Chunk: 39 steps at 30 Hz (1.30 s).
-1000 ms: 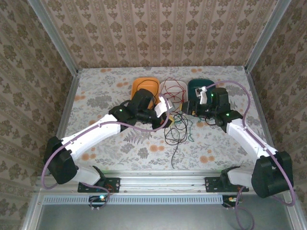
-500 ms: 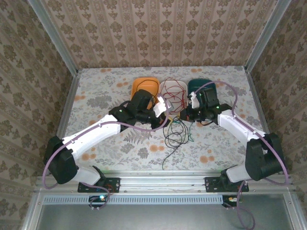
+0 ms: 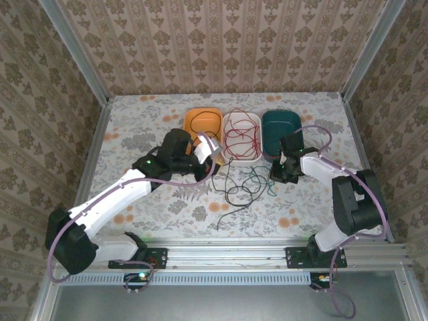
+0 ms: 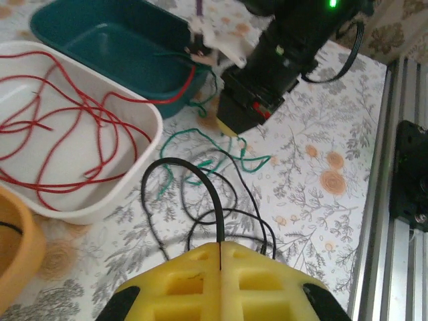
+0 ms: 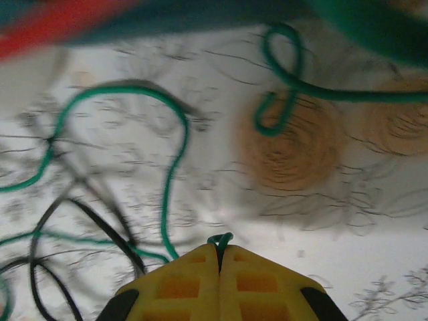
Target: Untangle the cables
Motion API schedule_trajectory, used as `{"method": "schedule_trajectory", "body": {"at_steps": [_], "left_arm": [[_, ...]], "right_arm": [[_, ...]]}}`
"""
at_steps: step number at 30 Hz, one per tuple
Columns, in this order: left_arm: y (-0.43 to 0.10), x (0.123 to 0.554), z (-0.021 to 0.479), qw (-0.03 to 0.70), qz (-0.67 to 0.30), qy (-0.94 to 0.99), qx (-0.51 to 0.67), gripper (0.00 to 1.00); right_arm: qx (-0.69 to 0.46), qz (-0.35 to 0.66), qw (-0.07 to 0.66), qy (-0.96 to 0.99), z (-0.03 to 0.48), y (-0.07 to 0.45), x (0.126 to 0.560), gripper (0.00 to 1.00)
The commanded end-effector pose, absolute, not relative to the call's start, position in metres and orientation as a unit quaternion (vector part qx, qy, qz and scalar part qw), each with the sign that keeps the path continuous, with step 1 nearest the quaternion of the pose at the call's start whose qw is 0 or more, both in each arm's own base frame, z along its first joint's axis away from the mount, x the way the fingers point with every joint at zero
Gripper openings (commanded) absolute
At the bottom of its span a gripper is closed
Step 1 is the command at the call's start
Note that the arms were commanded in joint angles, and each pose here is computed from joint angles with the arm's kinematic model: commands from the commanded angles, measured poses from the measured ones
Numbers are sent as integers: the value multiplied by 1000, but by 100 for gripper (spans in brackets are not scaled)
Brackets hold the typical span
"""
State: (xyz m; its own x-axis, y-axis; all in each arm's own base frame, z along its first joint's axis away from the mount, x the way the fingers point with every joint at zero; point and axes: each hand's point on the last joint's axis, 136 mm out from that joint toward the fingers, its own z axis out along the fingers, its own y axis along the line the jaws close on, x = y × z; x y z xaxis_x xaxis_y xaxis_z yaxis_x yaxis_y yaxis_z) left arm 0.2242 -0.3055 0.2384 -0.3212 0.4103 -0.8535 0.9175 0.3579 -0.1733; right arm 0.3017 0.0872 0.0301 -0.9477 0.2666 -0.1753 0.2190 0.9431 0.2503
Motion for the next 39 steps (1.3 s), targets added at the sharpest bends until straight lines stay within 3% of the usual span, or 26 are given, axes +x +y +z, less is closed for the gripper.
{"method": "schedule_trajectory", "body": {"at_steps": [1, 21, 31, 39], "left_arm": [[-295, 229, 278, 417, -373, 710, 428, 0], [-241, 203, 531, 680, -431, 451, 385, 0], [-233, 191, 576, 717, -433, 373, 399, 0], [-193, 217, 622, 808, -346, 366, 306, 0]], "right_arm": [[151, 62, 73, 984, 12, 65, 284, 0], [144, 89, 109, 979, 20, 69, 291, 0], [140, 88, 145, 976, 32, 67, 294, 0], [141, 89, 159, 973, 37, 66, 295, 0]]}}
